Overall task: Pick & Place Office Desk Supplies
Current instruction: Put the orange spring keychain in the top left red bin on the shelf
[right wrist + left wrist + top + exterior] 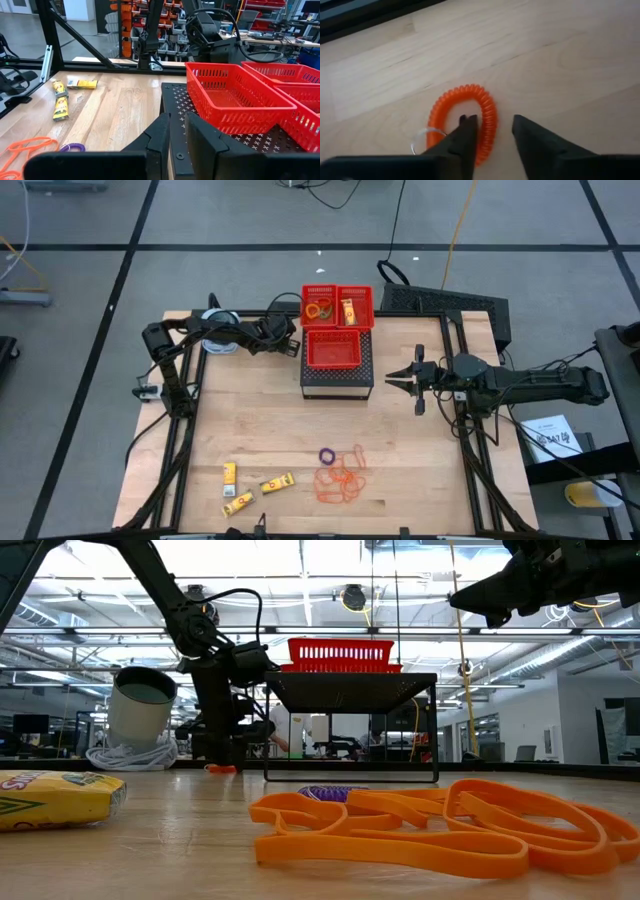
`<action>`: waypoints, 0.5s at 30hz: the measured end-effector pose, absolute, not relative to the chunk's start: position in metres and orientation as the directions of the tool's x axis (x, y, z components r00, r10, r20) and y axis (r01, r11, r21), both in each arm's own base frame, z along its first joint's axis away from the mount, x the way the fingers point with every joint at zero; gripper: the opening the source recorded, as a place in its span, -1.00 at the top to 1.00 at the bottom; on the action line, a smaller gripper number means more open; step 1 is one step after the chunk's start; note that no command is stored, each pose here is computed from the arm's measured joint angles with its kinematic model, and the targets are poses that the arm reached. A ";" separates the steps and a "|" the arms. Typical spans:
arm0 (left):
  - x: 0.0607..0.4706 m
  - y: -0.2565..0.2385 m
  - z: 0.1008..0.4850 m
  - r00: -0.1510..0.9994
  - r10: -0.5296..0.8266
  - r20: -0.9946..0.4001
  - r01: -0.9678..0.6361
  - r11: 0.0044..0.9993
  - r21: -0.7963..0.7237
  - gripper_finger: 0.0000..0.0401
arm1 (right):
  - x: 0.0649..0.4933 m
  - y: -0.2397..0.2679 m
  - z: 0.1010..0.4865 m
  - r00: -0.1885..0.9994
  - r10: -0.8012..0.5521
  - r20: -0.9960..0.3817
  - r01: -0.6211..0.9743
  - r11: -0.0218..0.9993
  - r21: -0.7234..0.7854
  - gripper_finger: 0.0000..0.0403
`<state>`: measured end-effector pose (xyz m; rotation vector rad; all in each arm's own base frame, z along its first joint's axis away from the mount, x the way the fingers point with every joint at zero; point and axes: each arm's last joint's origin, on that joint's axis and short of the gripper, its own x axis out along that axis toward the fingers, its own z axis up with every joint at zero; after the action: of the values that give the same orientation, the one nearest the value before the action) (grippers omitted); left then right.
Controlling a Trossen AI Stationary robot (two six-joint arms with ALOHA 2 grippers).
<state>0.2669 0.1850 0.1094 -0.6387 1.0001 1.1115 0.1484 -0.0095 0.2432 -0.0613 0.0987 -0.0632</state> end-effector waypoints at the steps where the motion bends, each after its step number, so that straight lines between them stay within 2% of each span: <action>1: 0.266 0.185 0.109 0.104 0.423 -0.900 -0.937 0.344 0.054 0.46 | 0.148 -0.010 0.243 0.993 -0.066 -0.097 0.060 0.996 -0.065 0.75; 5: 0.265 0.183 0.108 0.089 0.413 -0.907 -0.935 0.348 0.067 0.77 | 0.148 -0.010 0.243 0.993 -0.066 -0.097 0.060 0.996 -0.064 0.75; 8: 0.266 0.181 0.108 0.089 0.410 -0.908 -0.925 0.373 0.078 0.93 | 0.148 -0.010 0.243 0.993 -0.067 -0.097 0.060 0.996 -0.064 0.75; 15: 0.263 0.175 0.124 0.109 0.412 -0.904 -0.924 0.378 0.061 0.90 | 0.148 -0.010 0.243 0.993 -0.066 -0.097 0.060 0.996 -0.064 0.75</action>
<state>0.2633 0.1747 0.1243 -0.6212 1.0284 1.0807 0.1484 -0.0096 0.2431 -0.0613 0.0989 -0.0634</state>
